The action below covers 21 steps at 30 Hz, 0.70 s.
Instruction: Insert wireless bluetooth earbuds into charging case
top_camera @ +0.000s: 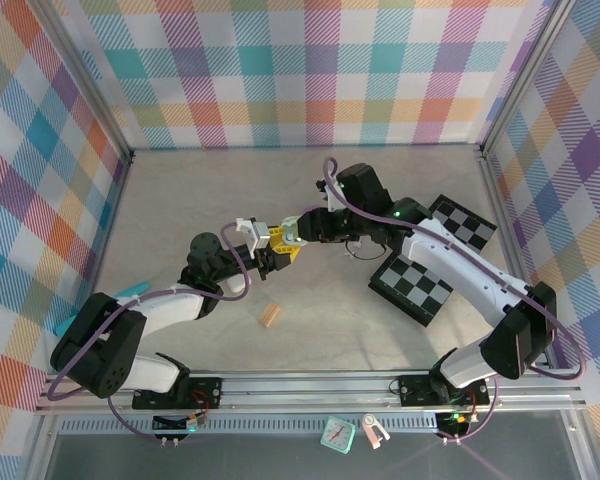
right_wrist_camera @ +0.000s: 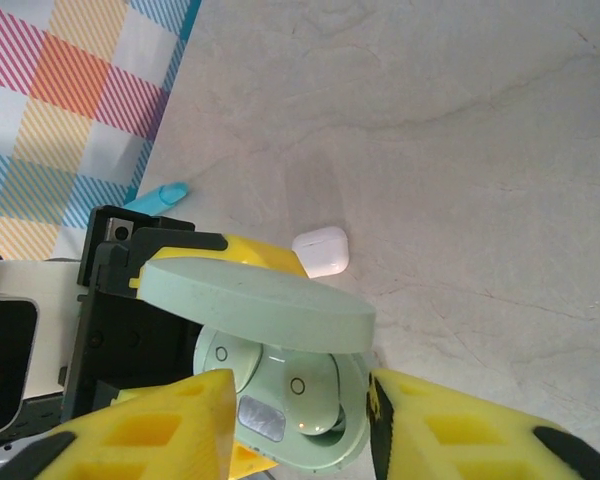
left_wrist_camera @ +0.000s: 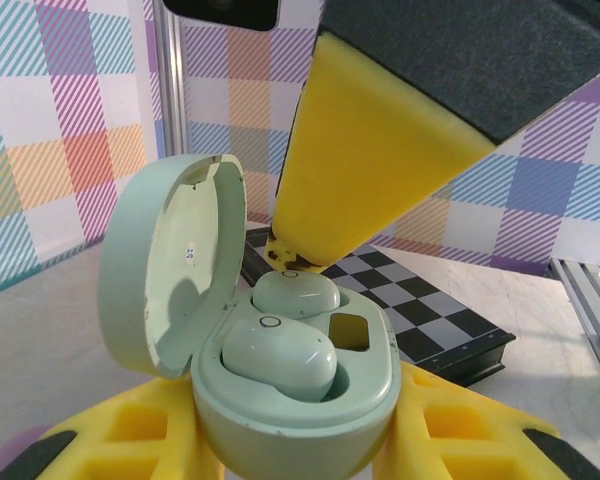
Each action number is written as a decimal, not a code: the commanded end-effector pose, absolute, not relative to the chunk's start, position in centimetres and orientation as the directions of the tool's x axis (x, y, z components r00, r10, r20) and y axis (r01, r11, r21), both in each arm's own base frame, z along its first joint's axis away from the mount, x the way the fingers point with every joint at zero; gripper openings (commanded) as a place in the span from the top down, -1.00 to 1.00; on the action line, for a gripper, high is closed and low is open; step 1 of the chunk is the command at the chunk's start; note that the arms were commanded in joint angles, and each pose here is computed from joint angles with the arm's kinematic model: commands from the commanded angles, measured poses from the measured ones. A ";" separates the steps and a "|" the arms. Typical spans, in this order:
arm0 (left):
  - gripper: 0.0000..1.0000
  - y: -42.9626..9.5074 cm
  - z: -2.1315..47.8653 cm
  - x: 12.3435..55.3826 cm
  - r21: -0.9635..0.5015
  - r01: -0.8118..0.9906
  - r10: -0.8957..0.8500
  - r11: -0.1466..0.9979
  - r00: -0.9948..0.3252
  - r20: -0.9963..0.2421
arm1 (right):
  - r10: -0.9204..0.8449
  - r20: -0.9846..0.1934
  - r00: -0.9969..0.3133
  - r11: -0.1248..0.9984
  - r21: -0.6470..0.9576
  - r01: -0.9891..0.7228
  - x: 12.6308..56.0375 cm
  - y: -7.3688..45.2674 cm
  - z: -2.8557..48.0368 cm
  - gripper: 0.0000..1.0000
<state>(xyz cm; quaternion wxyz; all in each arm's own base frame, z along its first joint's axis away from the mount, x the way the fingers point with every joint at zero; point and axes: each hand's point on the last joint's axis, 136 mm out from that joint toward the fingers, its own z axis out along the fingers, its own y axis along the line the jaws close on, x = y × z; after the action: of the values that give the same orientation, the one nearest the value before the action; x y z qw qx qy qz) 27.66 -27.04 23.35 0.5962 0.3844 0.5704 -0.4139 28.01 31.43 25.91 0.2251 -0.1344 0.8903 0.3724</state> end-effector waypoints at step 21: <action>0.49 -27.6 26.4 27.1 0.072 0.939 -0.101 0.337 0.112 -0.989 | 0.042 -0.602 -0.797 0.735 0.559 -0.383 32.5 30.8 29.7 -0.18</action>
<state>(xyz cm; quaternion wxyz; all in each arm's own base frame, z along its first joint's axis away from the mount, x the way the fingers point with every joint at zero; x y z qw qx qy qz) 27.64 -27.08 23.46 0.5988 0.3860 0.5678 -0.4123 32.04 31.00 30.91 0.3232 -0.1136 0.8656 0.3653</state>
